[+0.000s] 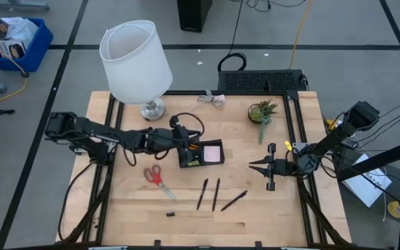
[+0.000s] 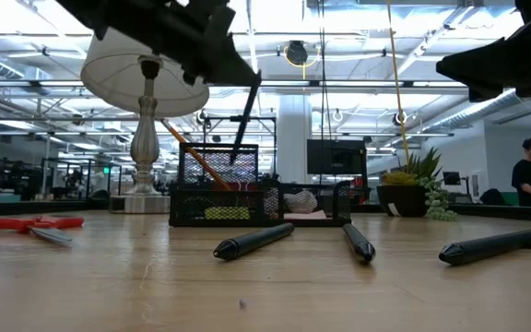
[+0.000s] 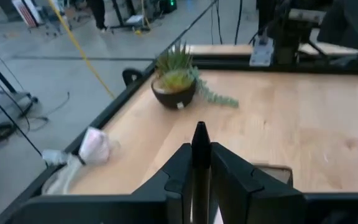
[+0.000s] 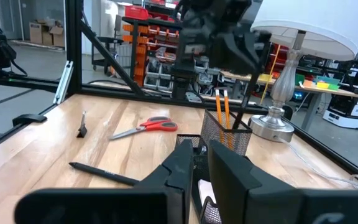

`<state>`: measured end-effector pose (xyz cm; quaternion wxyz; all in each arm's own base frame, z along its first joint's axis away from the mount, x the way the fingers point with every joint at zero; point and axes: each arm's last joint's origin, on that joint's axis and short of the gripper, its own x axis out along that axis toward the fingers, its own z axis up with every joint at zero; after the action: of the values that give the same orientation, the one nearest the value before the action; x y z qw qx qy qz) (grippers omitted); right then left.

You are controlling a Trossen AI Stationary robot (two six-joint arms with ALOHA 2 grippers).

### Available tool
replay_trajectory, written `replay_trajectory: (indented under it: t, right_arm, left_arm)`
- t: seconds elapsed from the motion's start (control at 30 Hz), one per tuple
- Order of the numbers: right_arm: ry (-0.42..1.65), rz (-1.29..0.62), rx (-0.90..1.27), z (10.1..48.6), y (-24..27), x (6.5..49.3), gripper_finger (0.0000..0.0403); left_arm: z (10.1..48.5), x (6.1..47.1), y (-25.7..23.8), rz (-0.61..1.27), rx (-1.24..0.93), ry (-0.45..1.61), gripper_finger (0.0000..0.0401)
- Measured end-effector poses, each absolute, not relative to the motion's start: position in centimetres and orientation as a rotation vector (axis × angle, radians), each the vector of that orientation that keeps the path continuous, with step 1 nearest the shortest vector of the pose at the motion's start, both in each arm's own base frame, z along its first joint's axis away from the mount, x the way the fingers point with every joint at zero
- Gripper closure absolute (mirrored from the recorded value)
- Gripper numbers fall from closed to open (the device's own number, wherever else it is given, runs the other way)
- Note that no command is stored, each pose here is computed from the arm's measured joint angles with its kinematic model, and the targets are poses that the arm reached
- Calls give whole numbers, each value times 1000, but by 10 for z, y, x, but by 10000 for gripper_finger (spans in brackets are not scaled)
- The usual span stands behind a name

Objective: Pick and place office supplies into organizer
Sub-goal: Put the black pen into the black desk organizer, then put the red scissors into the black desk organizer

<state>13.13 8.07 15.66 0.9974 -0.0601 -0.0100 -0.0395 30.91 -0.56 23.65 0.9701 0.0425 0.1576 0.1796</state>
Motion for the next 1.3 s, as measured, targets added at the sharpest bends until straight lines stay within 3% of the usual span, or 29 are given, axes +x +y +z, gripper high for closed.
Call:
replay_trajectory:
  t: [0.57, 0.97, 1.3]
  right_arm:
    - [-20, -79, -121, 157, 81, 131, 360]
    - [-20, -79, -121, 157, 81, 131, 360]
    - [-20, -79, -121, 157, 81, 131, 360]
  left_arm:
    - [219, 306, -5, 362, -26, 329, 335]
    - [210, 299, -15, 334, -42, 440, 232]
    - [229, 263, -69, 113, 75, 537, 215]
